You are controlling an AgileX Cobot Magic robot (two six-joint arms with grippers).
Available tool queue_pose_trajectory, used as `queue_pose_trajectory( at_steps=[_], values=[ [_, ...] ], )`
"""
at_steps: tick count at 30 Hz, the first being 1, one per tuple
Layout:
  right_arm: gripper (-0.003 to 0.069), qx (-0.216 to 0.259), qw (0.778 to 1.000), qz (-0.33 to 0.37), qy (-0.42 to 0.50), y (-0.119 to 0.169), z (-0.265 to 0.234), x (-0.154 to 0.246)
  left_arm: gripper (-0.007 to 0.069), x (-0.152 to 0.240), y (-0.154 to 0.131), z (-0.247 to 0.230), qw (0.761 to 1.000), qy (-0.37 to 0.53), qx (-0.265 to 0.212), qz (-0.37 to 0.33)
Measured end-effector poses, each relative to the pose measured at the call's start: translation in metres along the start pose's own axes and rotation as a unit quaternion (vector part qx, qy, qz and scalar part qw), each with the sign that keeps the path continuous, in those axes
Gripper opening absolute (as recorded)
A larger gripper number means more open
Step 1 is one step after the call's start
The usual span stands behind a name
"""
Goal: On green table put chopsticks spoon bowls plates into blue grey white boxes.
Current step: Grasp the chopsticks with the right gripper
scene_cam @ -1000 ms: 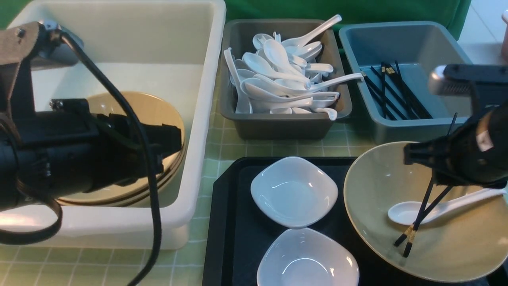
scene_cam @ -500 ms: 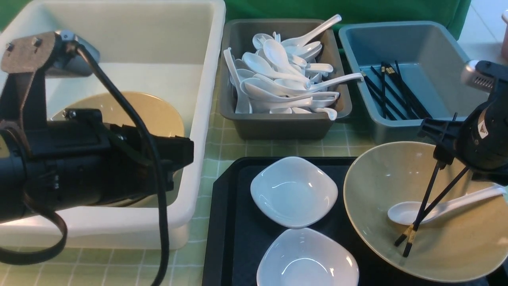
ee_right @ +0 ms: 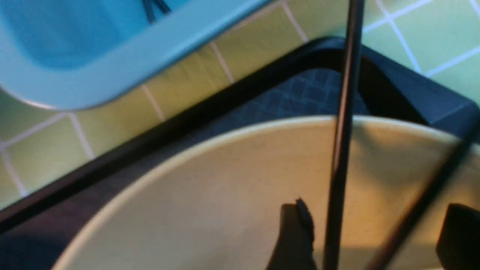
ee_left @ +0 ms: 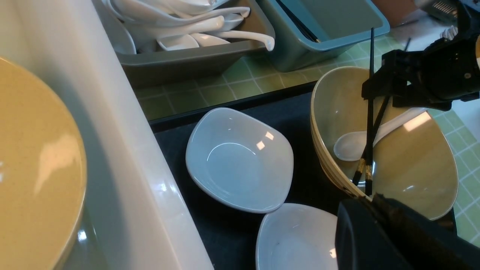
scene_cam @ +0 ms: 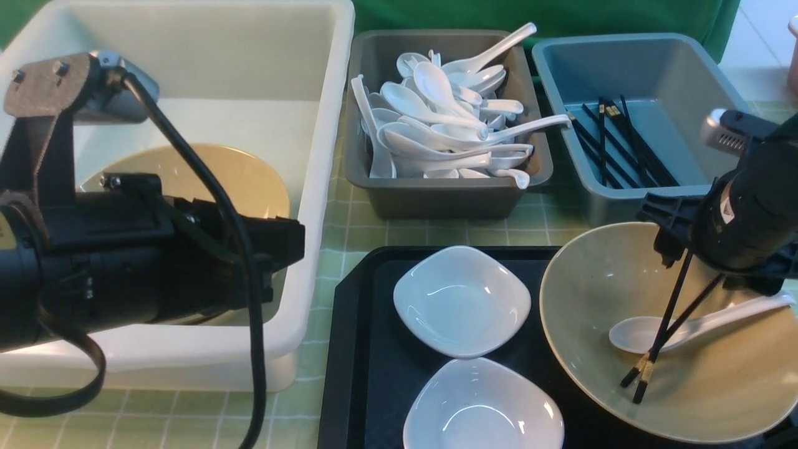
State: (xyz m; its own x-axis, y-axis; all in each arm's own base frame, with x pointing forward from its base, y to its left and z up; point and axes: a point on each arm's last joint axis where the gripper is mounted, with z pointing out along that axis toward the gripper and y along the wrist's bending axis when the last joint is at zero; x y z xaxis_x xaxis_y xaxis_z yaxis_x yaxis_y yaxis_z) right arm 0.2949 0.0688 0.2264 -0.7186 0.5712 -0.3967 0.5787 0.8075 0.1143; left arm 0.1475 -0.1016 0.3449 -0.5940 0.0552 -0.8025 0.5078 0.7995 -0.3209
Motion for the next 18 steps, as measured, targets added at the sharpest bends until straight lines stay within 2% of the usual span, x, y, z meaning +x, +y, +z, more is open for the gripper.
queue_pose_trajectory(
  at_steps=[6, 11, 14, 15, 16, 18],
  values=[
    [0.0488, 0.011, 1.0, -0.008, 0.008, 0.0, 0.007, 0.001, -0.0002, 0.0, 0.0, 0.0, 1.0, 0.003, 0.0, 0.001],
    [0.046, 0.012, 1.0, -0.023, 0.012, 0.003, 0.015, 0.003, -0.0002, 0.0, 0.0, 0.0, 1.0, 0.003, 0.0, 0.001],
    [0.0369, 0.012, 0.999, -0.035, 0.013, 0.003, 0.016, 0.003, -0.0002, 0.0, 0.0, 0.0, 1.0, 0.003, 0.0, 0.001],
    [0.0361, 0.012, 0.999, -0.035, 0.013, 0.003, 0.016, 0.003, -0.0002, 0.0, 0.0, 0.0, 1.0, 0.003, 0.0, 0.001],
    [0.0274, 0.012, 0.999, -0.044, 0.013, 0.003, 0.016, 0.003, -0.0002, 0.0, 0.0, 0.0, 1.0, 0.003, 0.0, 0.001],
    [0.0225, 0.012, 0.999, -0.046, 0.013, 0.003, 0.016, 0.003, -0.0002, 0.0, 0.0, 0.0, 1.0, 0.003, 0.0, 0.001]
  ],
)
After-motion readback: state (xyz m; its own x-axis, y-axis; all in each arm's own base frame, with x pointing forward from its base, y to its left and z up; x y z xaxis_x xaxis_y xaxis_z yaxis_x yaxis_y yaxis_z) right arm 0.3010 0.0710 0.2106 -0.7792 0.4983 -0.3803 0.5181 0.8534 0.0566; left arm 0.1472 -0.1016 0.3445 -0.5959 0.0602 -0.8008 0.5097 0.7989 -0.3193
